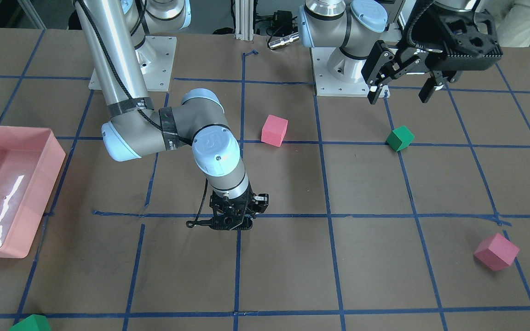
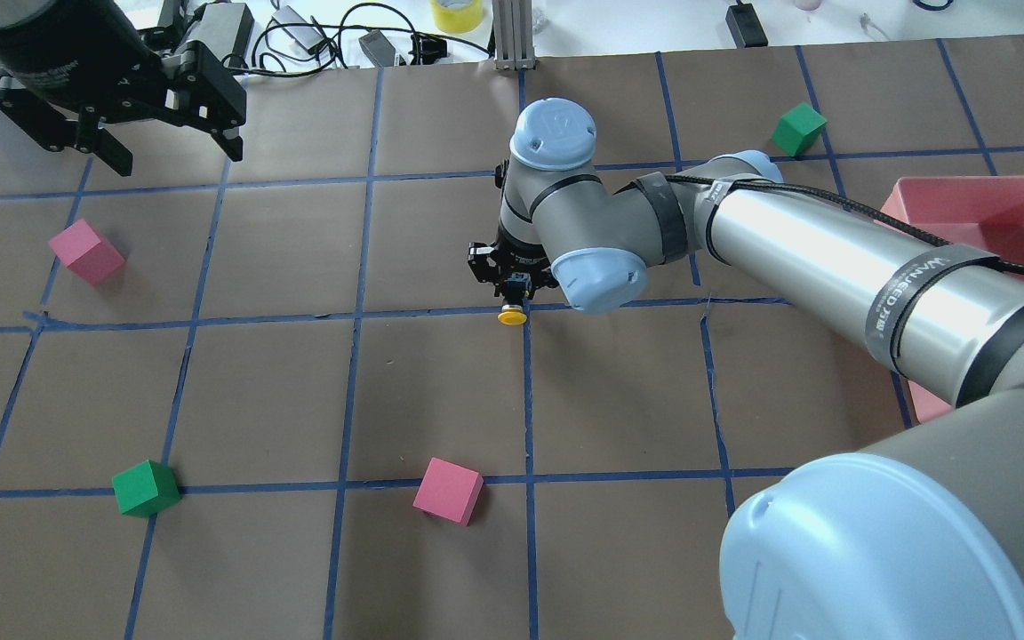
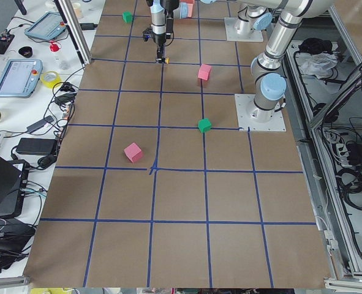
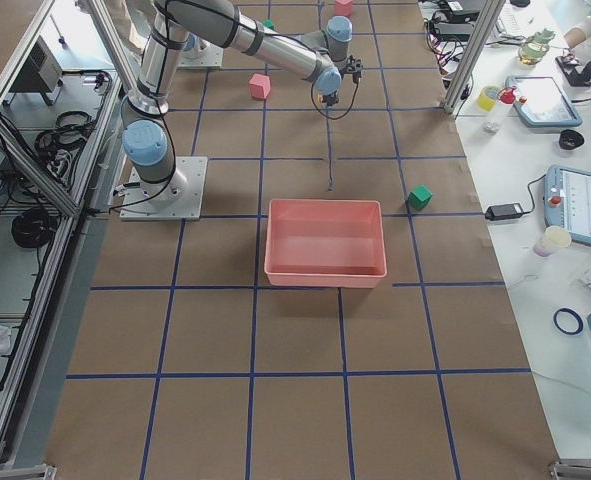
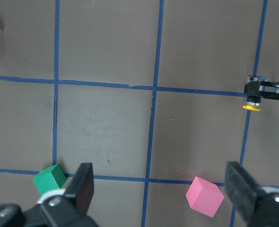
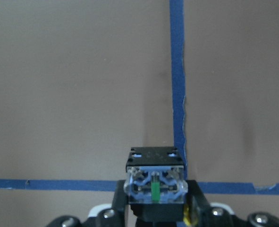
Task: Align button upright
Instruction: 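Lower the button switch onto the table and open the right gripper, then raise the right gripper away while the left arm reaches toward the switch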
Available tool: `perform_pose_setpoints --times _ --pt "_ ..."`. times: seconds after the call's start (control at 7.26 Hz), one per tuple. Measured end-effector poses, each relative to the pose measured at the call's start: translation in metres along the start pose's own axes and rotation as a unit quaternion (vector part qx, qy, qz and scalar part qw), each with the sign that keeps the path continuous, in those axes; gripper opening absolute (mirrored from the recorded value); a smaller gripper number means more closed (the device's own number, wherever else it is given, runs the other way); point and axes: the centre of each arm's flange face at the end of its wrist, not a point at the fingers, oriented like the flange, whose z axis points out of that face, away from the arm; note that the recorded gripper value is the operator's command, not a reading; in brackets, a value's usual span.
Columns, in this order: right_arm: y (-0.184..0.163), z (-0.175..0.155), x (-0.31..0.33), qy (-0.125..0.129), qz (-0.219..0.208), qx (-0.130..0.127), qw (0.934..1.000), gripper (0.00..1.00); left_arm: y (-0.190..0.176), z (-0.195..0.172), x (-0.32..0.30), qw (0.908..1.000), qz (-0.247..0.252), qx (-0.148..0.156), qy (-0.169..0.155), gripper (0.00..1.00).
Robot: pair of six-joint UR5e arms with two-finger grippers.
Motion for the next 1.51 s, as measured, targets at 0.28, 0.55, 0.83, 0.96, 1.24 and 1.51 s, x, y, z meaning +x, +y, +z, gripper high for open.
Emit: perform_pose_setpoints --times 0.28,0.55,0.83,0.96,1.24,1.51 --pt "0.002 0.004 -0.001 0.002 -0.003 -0.003 1.0 0.46 0.0 -0.001 0.0 1.0 0.0 0.001 0.0 1.0" --pt "0.002 0.008 -0.001 0.003 0.0 -0.006 1.0 0.87 0.0 0.0 0.0 1.0 0.0 0.0 0.0 1.0" --pt "0.003 0.005 -0.001 0.002 0.001 -0.005 1.0 1.0 -0.001 0.0 -0.001 1.0 0.0 0.0 0.0 1.0" --pt "0.004 -0.001 -0.002 0.001 -0.002 -0.003 1.0 1.0 -0.001 0.0 -0.001 1.0 0.0 0.001 -0.001 1.0" --pt "0.008 -0.04 -0.003 0.003 -0.021 0.007 0.9997 1.0 -0.001 -0.003 0.001 1.0 0.005 0.003 -0.001 1.0" --pt "0.009 -0.113 0.022 0.03 -0.059 0.007 0.9978 1.0 -0.005 -0.005 0.001 0.9999 0.007 0.01 -0.001 1.0"
